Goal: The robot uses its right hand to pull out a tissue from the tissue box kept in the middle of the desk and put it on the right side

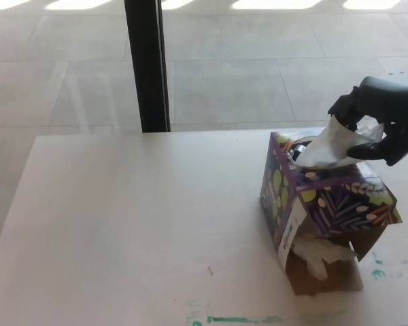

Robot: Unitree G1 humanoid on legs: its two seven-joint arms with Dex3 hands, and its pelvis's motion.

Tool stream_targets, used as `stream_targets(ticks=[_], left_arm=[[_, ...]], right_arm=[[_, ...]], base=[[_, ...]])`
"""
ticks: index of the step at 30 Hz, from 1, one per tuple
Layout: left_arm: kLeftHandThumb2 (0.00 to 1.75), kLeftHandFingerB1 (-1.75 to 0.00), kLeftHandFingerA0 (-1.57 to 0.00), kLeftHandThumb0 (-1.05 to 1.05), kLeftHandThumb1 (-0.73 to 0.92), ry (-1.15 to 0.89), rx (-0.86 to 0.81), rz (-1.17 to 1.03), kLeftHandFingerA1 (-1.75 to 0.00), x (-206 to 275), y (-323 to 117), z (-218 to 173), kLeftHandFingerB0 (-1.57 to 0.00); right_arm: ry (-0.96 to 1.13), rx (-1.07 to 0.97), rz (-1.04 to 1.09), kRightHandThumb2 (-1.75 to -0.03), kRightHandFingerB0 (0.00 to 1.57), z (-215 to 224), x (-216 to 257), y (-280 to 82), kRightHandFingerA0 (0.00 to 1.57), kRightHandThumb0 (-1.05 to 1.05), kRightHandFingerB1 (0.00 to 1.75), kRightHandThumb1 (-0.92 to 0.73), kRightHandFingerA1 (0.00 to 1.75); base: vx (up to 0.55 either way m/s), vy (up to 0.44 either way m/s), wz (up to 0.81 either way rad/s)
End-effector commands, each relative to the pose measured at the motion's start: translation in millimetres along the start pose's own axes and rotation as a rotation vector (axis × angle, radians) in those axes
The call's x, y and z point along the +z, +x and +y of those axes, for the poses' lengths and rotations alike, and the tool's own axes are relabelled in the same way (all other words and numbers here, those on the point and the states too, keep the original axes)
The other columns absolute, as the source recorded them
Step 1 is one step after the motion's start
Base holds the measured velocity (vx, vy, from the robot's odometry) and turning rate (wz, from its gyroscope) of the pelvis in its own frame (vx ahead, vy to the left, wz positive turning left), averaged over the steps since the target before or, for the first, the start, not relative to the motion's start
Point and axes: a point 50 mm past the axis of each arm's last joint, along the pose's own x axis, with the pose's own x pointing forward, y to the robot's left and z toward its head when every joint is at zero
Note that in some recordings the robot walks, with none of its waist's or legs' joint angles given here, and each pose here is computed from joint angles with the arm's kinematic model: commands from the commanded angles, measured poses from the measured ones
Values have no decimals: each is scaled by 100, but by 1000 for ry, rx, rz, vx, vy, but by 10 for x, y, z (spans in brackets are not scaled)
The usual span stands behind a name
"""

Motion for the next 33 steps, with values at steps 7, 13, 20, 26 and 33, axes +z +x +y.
stream_targets(ticks=[7,13,20,26,33], left_arm=[[90,-146,-85,-105,92,0,69,-53,-136,-23,-60,139,-43],[90,-145,-84,-105,92,-6,69,-42,-136,-60,-67,139,-44],[92,-145,-84,-105,92,15,73,-34,-135,-81,-78,154,-42],[90,-147,-81,-105,91,5,75,-30,-137,-115,-90,163,-45],[90,-147,-81,-105,91,0,76,-25,-137,-128,-101,186,-44]], right_arm=[[-226,-765,-147,-92,78,321,26,-188,98,-25,142,-41,175],[-199,-822,-121,-107,74,357,5,-197,95,-22,157,-32,175],[-189,-843,-74,-94,71,342,-59,-227,80,-18,158,-43,175],[-145,-903,-38,-119,70,238,-164,-272,90,-24,163,-39,175],[-117,-968,-33,-118,80,49,-192,-307,91,-30,151,-42,174]], base=[[0,0,0],[0,0,0],[0,0,0],[0,0,0],[0,0,0]])
